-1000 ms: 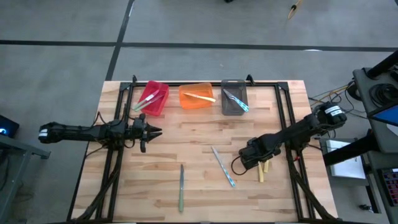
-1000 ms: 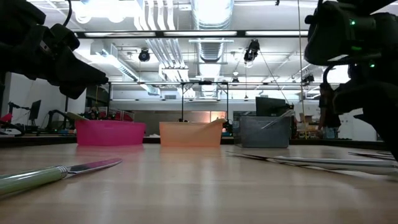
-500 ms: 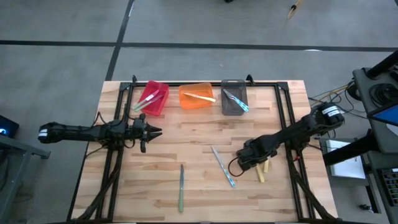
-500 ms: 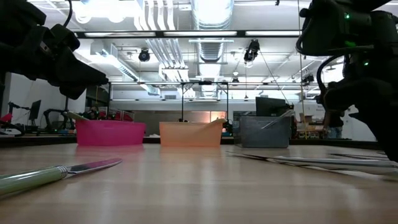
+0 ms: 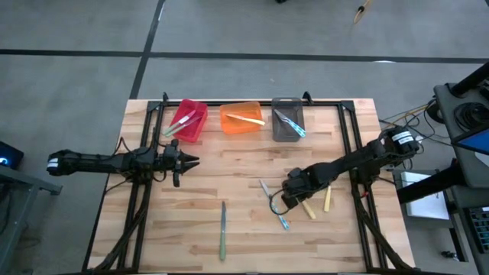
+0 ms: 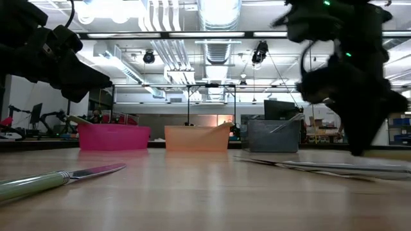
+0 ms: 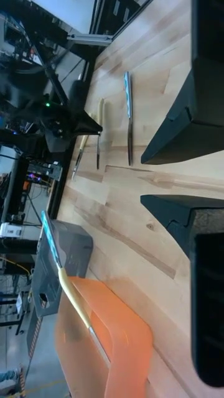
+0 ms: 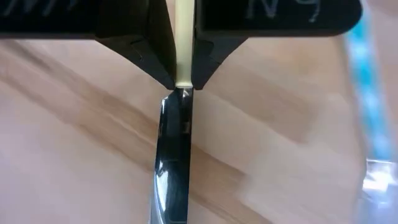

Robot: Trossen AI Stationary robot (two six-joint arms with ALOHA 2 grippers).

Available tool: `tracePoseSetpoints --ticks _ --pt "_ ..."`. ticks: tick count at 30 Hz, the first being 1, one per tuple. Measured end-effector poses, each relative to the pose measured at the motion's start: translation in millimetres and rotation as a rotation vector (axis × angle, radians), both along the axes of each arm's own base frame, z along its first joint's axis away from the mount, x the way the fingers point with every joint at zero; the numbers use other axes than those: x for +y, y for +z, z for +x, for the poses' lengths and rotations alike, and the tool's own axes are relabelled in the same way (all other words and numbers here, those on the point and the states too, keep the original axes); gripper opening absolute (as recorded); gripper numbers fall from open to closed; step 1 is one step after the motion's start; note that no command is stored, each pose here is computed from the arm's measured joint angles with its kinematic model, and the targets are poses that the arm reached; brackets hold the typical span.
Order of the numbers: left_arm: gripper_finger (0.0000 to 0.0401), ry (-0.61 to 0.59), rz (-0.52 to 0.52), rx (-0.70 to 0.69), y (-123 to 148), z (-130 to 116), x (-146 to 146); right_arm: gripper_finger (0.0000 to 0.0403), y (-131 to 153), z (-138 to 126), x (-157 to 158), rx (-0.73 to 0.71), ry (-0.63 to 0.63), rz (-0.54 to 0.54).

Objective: Sort silverware by color (type)

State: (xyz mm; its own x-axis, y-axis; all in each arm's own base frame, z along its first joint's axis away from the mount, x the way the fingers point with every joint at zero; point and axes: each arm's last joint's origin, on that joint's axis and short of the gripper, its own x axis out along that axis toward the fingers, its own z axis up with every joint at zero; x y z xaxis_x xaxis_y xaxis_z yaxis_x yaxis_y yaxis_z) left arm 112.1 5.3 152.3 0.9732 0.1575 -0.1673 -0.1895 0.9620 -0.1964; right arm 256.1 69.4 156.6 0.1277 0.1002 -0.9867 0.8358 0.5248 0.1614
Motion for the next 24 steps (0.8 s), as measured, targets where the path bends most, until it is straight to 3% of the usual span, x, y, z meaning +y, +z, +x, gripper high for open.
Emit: tracePoseSetpoints --ticks 5,12,18,24 --pt "0.0071 0.000 0.000 0.000 -0.1 0.0 0.0 0.0017 24.8 22.0 -13.5 -0.107 0.080 -0.027" --pt "0.0071 0.001 0.000 0.000 0.0 0.0 0.0 0.0015 69.4 54.6 -37.3 -0.310 0.211 -0.206" --pt "0.0071 0.004 -0.013 -0.002 0.0 0.0 0.0 0.0015 98.4 83.2 -53.8 -0.603 0.359 -0.382" --pt "0.0071 0.008 -0.033 -0.006 0.0 0.0 0.1 0.0015 106.4 99.8 -62.1 -0.896 0.468 -0.568"
